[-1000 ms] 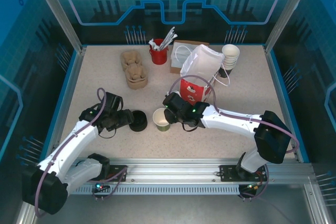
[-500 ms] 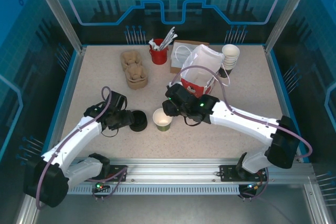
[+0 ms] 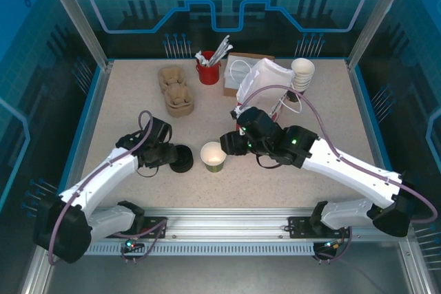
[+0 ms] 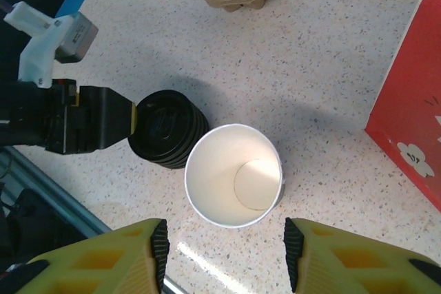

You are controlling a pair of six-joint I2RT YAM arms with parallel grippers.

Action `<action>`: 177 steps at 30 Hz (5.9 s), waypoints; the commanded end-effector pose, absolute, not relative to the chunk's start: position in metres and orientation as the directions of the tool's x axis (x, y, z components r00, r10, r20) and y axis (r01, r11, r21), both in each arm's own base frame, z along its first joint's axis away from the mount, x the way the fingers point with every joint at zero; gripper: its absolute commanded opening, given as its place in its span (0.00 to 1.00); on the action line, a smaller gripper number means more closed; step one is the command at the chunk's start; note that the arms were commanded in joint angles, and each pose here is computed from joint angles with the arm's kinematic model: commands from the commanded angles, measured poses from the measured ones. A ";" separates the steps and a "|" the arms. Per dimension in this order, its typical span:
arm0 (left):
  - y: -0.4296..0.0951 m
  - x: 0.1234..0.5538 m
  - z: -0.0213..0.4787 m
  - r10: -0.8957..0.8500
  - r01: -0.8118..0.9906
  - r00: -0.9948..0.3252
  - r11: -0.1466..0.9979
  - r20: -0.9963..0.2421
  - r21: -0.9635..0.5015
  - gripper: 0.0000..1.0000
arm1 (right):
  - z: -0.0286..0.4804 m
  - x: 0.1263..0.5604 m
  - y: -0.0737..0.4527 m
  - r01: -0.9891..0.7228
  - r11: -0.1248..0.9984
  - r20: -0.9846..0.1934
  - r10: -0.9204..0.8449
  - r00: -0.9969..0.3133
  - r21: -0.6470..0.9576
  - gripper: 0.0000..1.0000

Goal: Pack the takeout coffee

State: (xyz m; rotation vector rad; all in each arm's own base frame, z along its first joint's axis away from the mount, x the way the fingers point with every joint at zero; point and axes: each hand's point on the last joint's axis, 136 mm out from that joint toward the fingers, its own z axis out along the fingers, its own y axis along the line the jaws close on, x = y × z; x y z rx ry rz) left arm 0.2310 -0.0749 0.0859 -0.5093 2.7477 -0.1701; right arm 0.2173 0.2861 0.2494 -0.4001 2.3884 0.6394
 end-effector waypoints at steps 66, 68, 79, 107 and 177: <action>-0.076 0.244 0.116 -0.226 -0.241 -0.897 0.971 -0.379 -0.008 0.11 | 0.256 0.203 0.268 -0.393 0.792 -0.572 -0.067 -0.817 0.467 0.51; -0.075 0.242 0.122 -0.223 -0.238 -0.896 0.971 -0.383 -0.010 0.11 | 0.257 0.201 0.273 -0.395 0.779 -0.565 -0.064 -0.823 0.487 0.51; -0.078 0.223 0.175 -0.177 -0.185 -0.881 0.982 -0.439 -0.025 0.10 | 0.273 0.197 0.315 -0.413 0.723 -0.547 -0.058 -0.835 0.553 0.49; -0.137 0.213 0.237 -0.099 -0.027 -0.851 0.989 -0.515 -0.146 0.10 | 0.262 0.215 0.387 -0.383 0.712 -0.471 -0.083 -0.878 0.588 0.48; -0.353 0.146 0.267 0.469 0.798 0.476 0.125 -0.744 0.590 0.50 | 0.232 0.135 0.166 -0.007 0.736 -0.015 0.005 -1.000 0.677 0.00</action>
